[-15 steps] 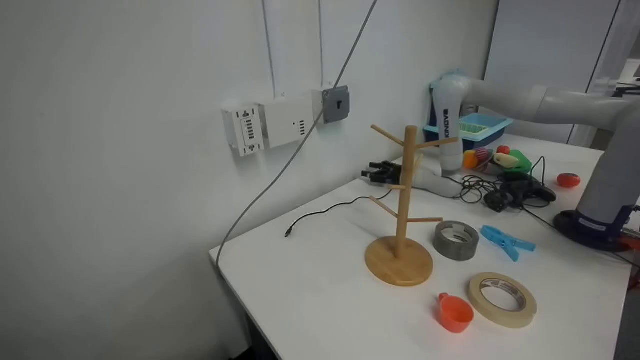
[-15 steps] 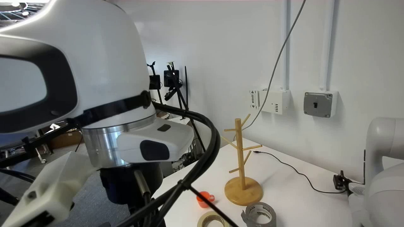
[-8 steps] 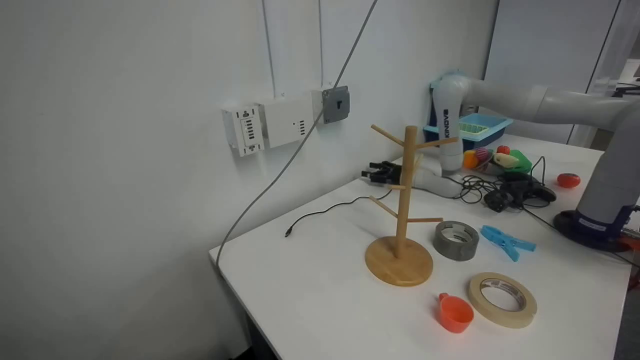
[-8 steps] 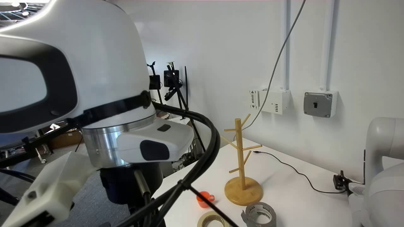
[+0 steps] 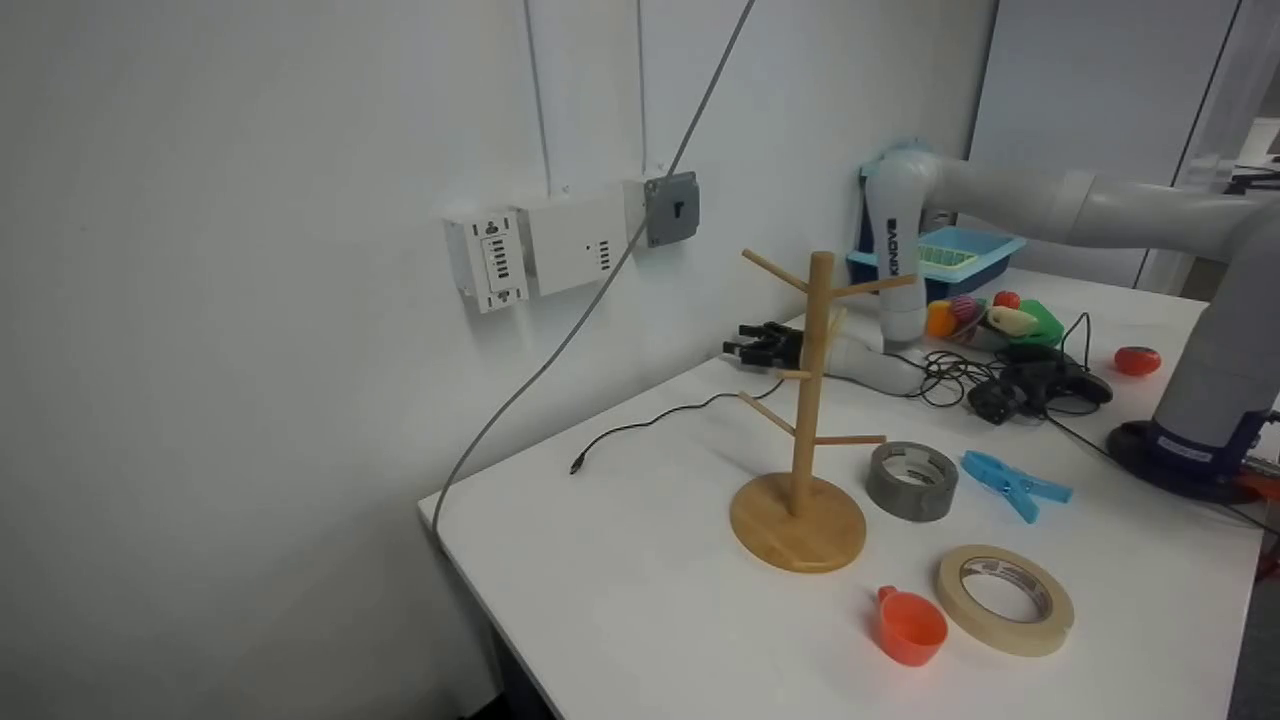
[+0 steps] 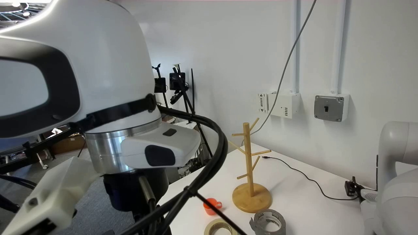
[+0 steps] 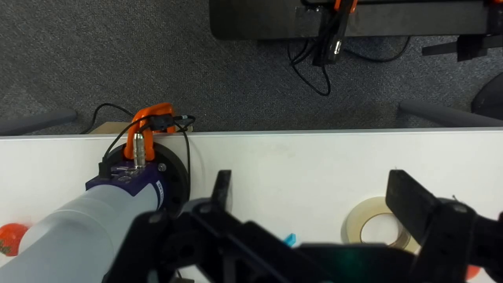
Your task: Pick the orange cup and hang it on the wooden stand
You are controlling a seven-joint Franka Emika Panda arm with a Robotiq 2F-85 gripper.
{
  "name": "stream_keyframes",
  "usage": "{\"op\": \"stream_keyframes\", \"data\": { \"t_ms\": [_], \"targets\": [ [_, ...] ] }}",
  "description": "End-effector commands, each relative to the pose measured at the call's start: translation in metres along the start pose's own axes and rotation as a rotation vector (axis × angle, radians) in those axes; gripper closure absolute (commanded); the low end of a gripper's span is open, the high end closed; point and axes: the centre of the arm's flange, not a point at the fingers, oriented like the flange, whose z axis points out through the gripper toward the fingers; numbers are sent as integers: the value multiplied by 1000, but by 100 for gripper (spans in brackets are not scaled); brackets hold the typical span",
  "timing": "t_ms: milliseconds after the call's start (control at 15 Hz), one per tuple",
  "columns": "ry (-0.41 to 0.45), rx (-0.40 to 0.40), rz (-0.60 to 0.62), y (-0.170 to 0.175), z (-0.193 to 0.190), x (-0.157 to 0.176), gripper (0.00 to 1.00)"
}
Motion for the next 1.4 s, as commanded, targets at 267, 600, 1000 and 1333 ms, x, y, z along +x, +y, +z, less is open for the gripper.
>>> {"op": "stream_keyframes", "data": {
  "t_ms": [267, 600, 1000, 1333],
  "targets": [
    [0, 0, 0, 0, 0, 0, 0],
    [5, -2, -20, 0, 0, 0, 0],
    [55, -23, -35, 27, -49, 81, 0],
    [50, -44, -21, 16, -38, 70, 0]
  ]
}}
